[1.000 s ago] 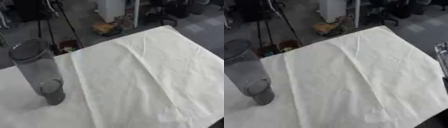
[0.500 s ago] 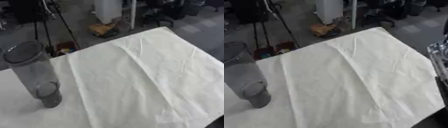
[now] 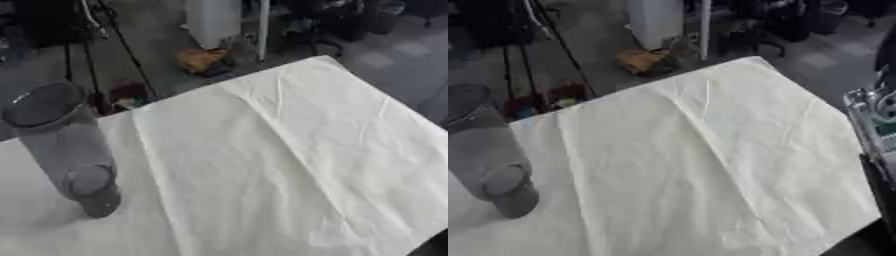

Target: Arrange flowers into the vase.

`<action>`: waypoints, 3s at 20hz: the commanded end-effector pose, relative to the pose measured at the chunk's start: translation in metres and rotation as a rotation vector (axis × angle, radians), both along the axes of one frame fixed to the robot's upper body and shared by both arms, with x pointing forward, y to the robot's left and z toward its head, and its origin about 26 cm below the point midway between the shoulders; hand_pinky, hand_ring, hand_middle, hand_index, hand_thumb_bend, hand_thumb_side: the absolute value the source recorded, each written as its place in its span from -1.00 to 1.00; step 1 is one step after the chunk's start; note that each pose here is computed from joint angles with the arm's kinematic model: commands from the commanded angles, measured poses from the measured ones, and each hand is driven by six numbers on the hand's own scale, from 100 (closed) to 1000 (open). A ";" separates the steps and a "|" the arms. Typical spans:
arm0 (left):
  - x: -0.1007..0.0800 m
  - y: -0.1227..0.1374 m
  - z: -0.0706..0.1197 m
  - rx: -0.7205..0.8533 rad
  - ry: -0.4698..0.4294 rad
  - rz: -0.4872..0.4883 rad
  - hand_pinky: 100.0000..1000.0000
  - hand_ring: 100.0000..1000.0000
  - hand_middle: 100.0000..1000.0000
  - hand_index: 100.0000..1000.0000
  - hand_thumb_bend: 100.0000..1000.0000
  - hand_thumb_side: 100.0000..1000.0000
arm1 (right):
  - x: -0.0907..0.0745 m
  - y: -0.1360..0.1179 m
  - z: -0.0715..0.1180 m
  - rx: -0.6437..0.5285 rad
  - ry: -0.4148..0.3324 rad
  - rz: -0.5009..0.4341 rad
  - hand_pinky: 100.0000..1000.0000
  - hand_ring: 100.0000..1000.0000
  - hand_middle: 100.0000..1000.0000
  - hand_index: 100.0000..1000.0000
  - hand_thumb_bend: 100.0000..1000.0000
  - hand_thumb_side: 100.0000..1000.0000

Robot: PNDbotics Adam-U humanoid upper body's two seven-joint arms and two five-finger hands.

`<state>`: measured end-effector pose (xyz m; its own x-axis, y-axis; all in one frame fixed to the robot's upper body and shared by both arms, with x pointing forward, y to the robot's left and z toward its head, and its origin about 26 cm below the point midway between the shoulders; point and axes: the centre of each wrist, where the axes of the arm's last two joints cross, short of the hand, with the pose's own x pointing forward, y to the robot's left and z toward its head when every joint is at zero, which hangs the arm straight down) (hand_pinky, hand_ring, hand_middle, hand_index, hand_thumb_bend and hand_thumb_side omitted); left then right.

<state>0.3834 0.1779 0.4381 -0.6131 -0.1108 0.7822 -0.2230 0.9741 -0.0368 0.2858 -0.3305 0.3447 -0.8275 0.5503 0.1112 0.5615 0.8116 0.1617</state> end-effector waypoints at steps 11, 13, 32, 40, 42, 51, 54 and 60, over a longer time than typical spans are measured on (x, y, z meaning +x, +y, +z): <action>-0.013 0.002 0.005 0.000 0.017 0.005 -1.00 -1.00 -1.00 -1.00 -0.80 0.03 | -0.005 0.000 0.008 -0.001 -0.032 -0.001 0.53 0.76 0.68 0.80 -1.00 1.00; -0.014 0.002 0.004 0.000 0.016 -0.001 -1.00 -1.00 -1.00 -1.00 -0.80 0.03 | -0.005 0.000 0.008 0.000 -0.032 0.000 0.53 0.76 0.68 0.80 -1.00 1.00; -0.016 0.001 0.028 -0.022 -0.111 0.093 -1.00 -1.00 -1.00 -1.00 -0.74 -0.02 | -0.005 0.001 0.009 -0.006 -0.033 0.019 0.53 0.76 0.68 0.80 -1.00 1.00; -0.006 -0.002 0.029 -0.053 -0.101 0.113 -1.00 -1.00 -1.00 -1.00 -0.74 -0.01 | -0.005 0.003 0.011 -0.010 -0.039 0.030 0.53 0.76 0.68 0.80 -1.00 1.00; -0.004 -0.003 0.029 -0.055 -0.103 0.115 -1.00 -1.00 -1.00 -1.00 -0.74 -0.01 | -0.005 0.003 0.012 -0.011 -0.040 0.032 0.53 0.76 0.68 0.80 -1.00 1.00; 0.004 -0.002 0.027 -0.039 -0.108 0.165 -1.00 -1.00 -1.00 -1.00 -0.73 -0.03 | -0.005 0.003 0.011 -0.011 -0.037 0.033 0.53 0.76 0.67 0.80 -1.00 1.00; 0.007 0.002 0.026 -0.037 -0.109 0.189 -1.00 -1.00 -1.00 -1.00 -0.72 -0.04 | -0.005 0.003 0.011 -0.011 -0.035 0.032 0.53 0.76 0.67 0.80 -1.00 1.00; 0.010 0.003 0.022 -0.026 -0.099 0.195 -1.00 -1.00 -1.00 -1.00 -0.72 -0.04 | -0.005 0.004 0.011 -0.008 -0.037 0.034 0.53 0.76 0.67 0.80 -1.00 1.00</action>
